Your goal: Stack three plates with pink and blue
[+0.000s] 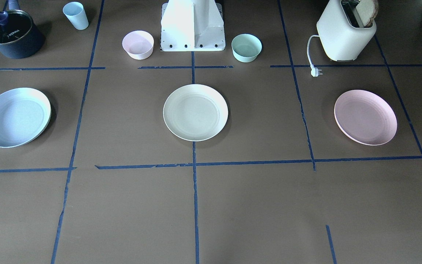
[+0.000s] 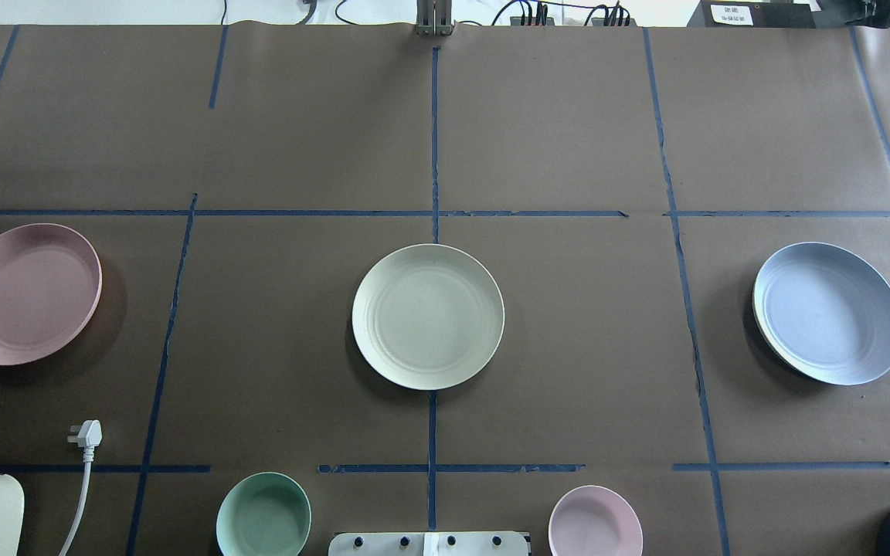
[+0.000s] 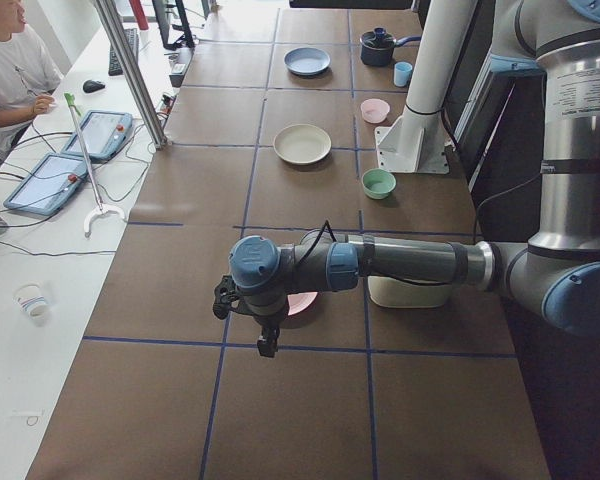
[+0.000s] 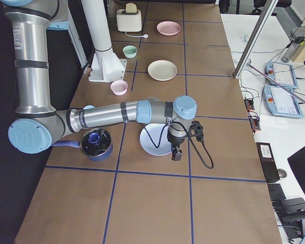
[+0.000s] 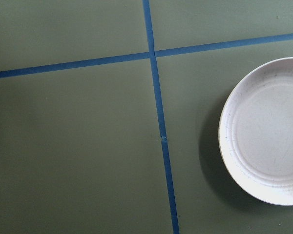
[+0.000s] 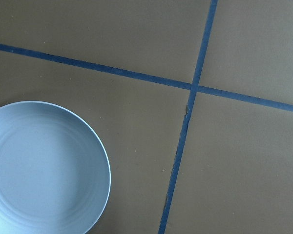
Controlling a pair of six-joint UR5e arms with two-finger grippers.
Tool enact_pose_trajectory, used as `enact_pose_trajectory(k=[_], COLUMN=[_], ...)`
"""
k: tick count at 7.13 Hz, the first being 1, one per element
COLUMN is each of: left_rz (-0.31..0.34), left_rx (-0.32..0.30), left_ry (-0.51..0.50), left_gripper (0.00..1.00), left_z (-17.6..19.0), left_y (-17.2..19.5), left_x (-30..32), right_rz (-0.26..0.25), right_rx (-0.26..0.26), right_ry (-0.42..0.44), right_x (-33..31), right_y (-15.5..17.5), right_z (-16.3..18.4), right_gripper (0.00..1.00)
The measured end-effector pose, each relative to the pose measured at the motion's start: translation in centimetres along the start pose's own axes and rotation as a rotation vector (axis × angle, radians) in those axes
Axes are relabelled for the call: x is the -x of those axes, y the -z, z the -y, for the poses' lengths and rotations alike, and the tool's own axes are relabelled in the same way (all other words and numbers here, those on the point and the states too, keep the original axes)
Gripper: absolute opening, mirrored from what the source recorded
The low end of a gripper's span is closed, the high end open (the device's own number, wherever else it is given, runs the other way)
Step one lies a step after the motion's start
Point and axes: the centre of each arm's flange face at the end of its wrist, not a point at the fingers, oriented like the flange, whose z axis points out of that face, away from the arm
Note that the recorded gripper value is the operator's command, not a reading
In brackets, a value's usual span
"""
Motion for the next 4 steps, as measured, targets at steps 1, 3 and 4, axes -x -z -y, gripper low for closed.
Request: enact_pose_trajectory(k=[1, 3, 4], left_rz=[0.002, 0.005, 0.006], left_rx=[-0.003, -0.006, -0.008], left_ry=[-0.001, 0.003, 0.0], left_gripper=[1.0, 1.0, 1.0], left_z=[0.07, -0.1, -0.12], left_y=[0.23, 0.42, 0.48], left_x=[-0.23, -0.51, -0.66], right_rz=[-0.001, -0.001, 0.0], right_rx=[0.004, 0.009, 0.009], right_ry=[-0.005, -0.018, -0.02], right_x=[-0.19, -0.44, -0.46], right_y=[-0.18, -0.44, -0.46], right_z=[-0.38, -0.71, -0.73], right_gripper=[1.0, 1.0, 1.0])
